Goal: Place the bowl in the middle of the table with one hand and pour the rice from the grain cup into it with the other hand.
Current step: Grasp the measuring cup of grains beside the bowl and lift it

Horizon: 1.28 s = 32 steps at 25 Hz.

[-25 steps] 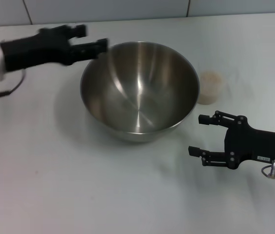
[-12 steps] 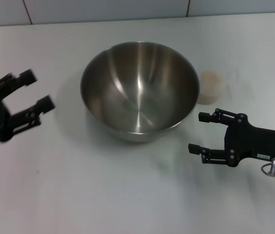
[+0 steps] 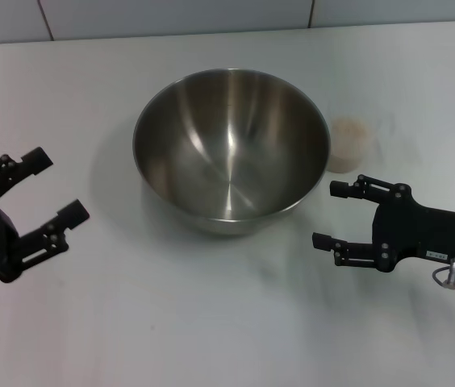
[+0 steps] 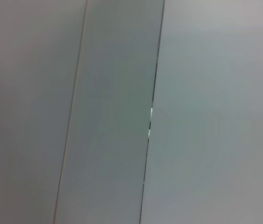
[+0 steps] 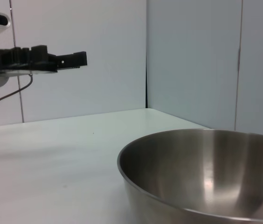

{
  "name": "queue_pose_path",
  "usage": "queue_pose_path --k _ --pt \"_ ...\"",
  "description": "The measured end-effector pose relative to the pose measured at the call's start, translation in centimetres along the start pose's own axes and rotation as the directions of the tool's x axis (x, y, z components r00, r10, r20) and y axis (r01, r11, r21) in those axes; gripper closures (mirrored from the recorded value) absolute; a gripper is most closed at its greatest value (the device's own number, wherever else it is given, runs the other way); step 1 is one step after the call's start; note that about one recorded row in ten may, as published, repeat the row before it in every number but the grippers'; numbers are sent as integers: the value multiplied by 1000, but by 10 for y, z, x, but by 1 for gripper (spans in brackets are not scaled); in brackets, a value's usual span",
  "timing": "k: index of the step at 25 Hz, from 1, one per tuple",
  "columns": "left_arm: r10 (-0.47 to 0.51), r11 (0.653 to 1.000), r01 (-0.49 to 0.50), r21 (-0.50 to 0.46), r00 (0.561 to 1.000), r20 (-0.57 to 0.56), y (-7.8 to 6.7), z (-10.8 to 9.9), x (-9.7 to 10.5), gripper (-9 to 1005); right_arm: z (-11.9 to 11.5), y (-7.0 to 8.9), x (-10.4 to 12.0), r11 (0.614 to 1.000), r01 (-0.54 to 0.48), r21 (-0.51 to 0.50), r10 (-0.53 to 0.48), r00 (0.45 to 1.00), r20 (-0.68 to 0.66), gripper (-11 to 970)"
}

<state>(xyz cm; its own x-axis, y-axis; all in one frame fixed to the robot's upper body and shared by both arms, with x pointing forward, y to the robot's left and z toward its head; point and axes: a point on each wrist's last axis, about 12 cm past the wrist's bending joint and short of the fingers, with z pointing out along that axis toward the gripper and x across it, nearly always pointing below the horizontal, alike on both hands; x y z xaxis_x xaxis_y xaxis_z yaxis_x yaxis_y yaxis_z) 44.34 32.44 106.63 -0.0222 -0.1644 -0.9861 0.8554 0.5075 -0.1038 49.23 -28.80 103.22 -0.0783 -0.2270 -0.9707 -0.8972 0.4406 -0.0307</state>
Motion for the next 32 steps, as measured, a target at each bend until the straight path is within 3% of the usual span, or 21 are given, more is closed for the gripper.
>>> queue_pose_path --k 7,8,14,25,32 --pt "63 998 -63 6 997 -40 -4 4 9 136 0 0 0 1000 -2 3 2 1000 -3 127" --pt "104 995 -103 13 988 -115 -5 9 22 136 0 0 0 1000 -3 3 3 1000 -3 127" --pt "109 993 -114 -15 973 -204 -3 13 37 137 -1 1 1 1000 -7 4 7 1000 -1 127" --pt "110 993 -116 -15 969 -222 -3 12 40 137 -3 3 3 1000 -19 13 19 1000 4 127" --pt "111 993 -116 -11 970 -218 -3 14 40 137 -7 17 11 995 -72 75 67 996 63 127"
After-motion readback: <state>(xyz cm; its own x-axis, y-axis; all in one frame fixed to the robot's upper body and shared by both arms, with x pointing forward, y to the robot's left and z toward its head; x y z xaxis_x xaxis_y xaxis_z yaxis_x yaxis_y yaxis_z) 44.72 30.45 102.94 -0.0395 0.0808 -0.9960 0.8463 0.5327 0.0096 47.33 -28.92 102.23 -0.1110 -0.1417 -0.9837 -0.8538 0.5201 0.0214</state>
